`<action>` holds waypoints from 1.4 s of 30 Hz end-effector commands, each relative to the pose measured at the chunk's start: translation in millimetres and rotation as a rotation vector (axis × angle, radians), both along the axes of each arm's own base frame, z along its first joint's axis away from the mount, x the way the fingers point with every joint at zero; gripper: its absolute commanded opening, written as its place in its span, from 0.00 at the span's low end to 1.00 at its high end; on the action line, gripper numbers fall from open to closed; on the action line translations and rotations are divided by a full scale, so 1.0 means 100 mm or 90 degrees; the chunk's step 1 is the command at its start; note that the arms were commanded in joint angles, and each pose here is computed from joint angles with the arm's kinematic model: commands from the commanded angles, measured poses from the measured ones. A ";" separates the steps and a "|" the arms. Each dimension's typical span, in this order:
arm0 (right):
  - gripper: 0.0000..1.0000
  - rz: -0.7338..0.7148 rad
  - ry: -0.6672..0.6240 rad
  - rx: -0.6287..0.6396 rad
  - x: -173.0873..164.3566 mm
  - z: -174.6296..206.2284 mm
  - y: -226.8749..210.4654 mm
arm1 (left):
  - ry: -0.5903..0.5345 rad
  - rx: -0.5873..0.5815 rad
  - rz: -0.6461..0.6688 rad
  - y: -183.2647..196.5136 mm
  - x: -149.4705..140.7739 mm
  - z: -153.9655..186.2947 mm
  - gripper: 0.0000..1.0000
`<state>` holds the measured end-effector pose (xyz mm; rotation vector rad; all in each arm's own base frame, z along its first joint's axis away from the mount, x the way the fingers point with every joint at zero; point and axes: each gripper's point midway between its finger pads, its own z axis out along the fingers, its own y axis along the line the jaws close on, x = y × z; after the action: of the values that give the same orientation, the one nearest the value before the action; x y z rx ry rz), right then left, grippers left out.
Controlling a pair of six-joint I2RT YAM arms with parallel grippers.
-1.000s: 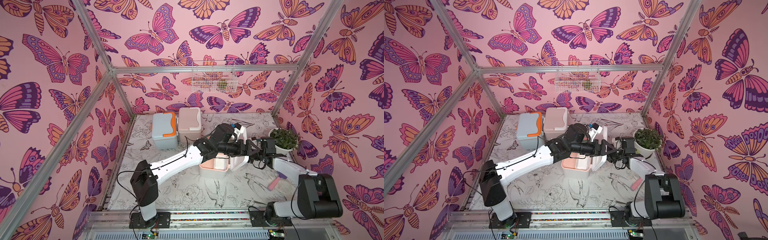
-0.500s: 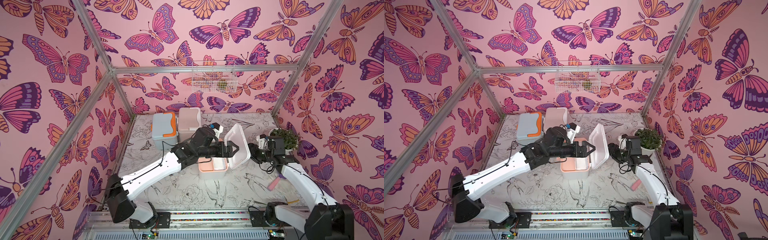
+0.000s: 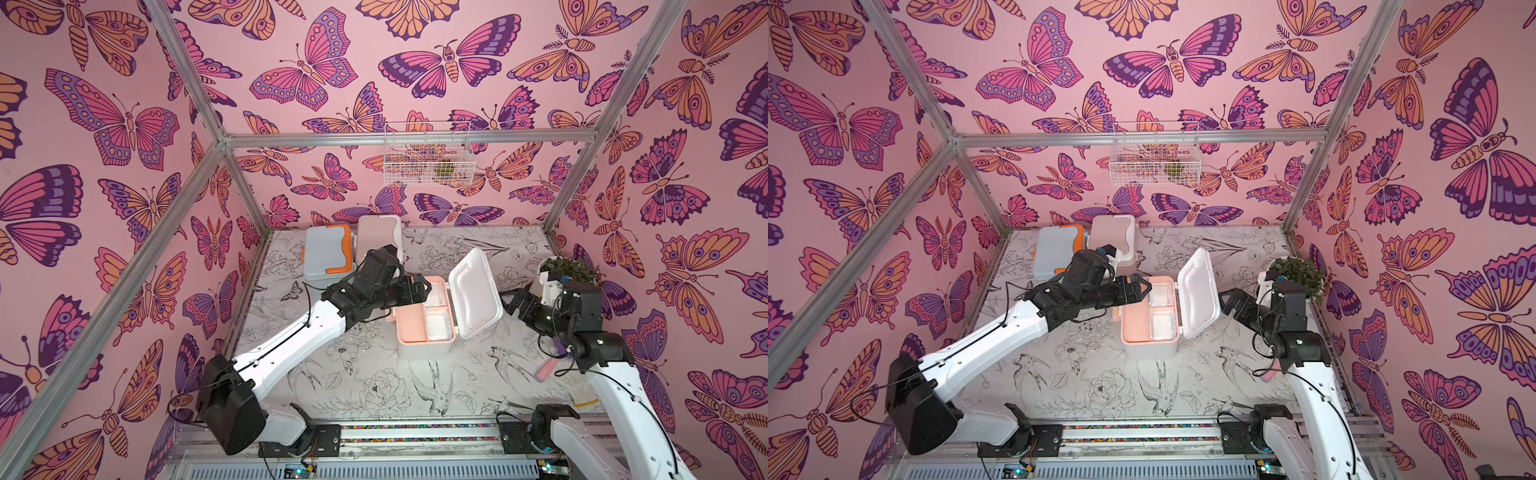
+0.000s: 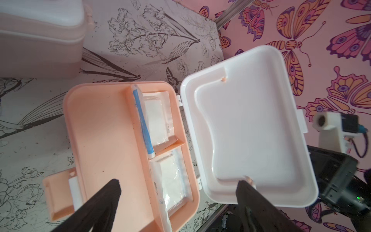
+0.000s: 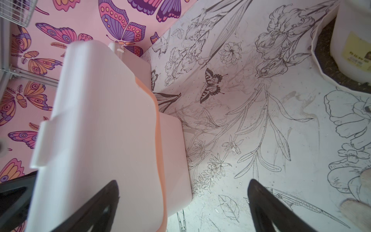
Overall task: Open first aid kits and take out gauze
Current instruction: Open the lid of the first aid kit, then pick up the gauze from the first aid kit.
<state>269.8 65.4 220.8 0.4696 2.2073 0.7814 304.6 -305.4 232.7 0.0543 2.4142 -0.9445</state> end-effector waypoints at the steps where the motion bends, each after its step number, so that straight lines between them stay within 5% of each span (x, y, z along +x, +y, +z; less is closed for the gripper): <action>1: 1.00 -0.006 -0.038 0.033 -0.03 0.26 0.01 | 0.001 0.025 -0.026 -0.10 0.08 -0.06 0.86; 13: 0.99 0.008 -0.080 0.118 -0.03 0.43 0.02 | 0.001 0.154 0.027 -0.02 0.36 -0.37 0.75; 26: 0.99 0.091 -0.039 0.206 0.09 0.20 0.24 | 0.007 0.259 0.024 -0.16 0.46 -0.60 0.60; 39: 0.99 0.101 -0.038 0.207 0.07 0.19 0.26 | 0.035 0.295 0.017 -0.24 0.56 -0.85 0.31; 42: 0.99 0.104 -0.039 0.209 0.07 0.19 0.27 | 0.037 0.294 0.017 -0.24 0.56 -0.85 0.17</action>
<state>277.9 90.5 233.7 0.4564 2.1059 1.2225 358.5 -333.6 149.2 0.1574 2.6218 -0.4055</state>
